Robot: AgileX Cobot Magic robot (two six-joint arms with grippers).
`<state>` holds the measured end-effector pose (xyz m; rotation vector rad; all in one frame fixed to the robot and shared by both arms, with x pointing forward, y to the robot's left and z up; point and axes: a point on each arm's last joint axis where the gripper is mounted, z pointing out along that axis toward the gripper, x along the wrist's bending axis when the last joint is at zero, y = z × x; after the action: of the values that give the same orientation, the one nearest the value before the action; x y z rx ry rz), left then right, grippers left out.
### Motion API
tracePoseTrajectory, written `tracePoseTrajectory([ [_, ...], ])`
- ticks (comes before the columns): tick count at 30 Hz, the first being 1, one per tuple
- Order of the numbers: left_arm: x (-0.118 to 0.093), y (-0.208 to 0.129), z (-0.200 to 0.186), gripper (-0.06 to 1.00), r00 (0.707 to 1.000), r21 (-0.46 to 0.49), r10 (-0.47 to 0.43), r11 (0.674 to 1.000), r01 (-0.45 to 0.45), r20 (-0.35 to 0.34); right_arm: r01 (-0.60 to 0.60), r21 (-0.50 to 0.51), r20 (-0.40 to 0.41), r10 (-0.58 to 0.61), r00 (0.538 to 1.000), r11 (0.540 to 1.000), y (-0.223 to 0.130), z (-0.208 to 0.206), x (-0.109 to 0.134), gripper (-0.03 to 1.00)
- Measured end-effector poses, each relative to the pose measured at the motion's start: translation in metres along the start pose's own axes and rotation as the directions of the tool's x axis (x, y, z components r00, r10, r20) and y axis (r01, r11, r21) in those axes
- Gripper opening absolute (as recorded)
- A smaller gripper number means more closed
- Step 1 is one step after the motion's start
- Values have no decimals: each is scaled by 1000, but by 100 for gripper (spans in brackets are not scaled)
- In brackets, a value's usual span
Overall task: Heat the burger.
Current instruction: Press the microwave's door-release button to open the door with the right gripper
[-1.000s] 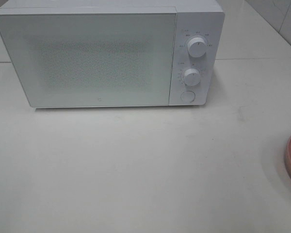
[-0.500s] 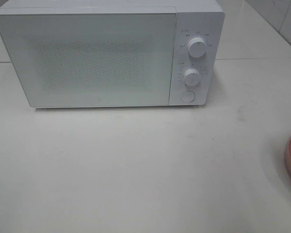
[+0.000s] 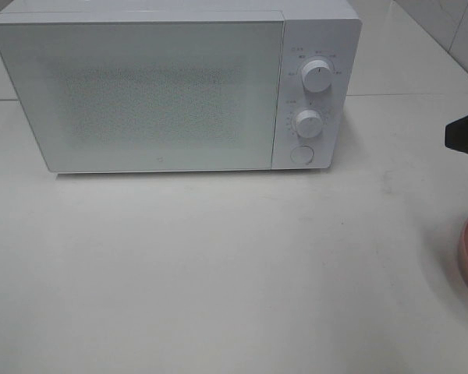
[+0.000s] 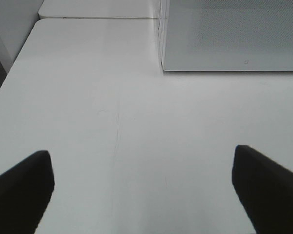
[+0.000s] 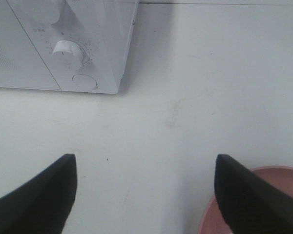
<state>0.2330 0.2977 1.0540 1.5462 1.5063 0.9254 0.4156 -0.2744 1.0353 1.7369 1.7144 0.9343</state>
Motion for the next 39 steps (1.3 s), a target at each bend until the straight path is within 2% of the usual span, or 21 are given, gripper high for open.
tracePoseTrajectory([
  [8, 0, 0, 0, 90, 1000, 0, 0, 1000, 0, 0, -21, -18, -6, 21, 1000, 1000, 3, 28, 1, 75],
  [14, 0, 0, 0, 90, 1000, 0, 0, 1000, 0, 0, -21, -68, -23, 20, 1000, 997, -12, 49, 0, 75],
  [18, 0, 0, 0, 90, 1000, 0, 0, 1000, 0, 0, 30, -170, -90, -46, 995, 985, -20, 52, 13, 75],
  [21, 0, 0, 0, 90, 1000, 0, 0, 1000, 0, 0, 58, -199, -120, -83, 989, 978, -24, 55, 21, 75],
  [28, 0, 0, 0, 90, 1000, 0, 0, 1000, 0, 0, 105, -181, -141, -131, 981, 978, -32, 68, 34, 75],
  [30, 0, 0, 0, 90, 1000, 0, 0, 1000, 0, 0, 152, -162, -145, -176, 974, 975, -41, 78, 44, 75],
  [39, 0, 0, 0, 90, 1000, 0, 0, 1000, 0, 0, 204, -191, -117, -228, 966, 960, -51, 90, 60, 75],
])
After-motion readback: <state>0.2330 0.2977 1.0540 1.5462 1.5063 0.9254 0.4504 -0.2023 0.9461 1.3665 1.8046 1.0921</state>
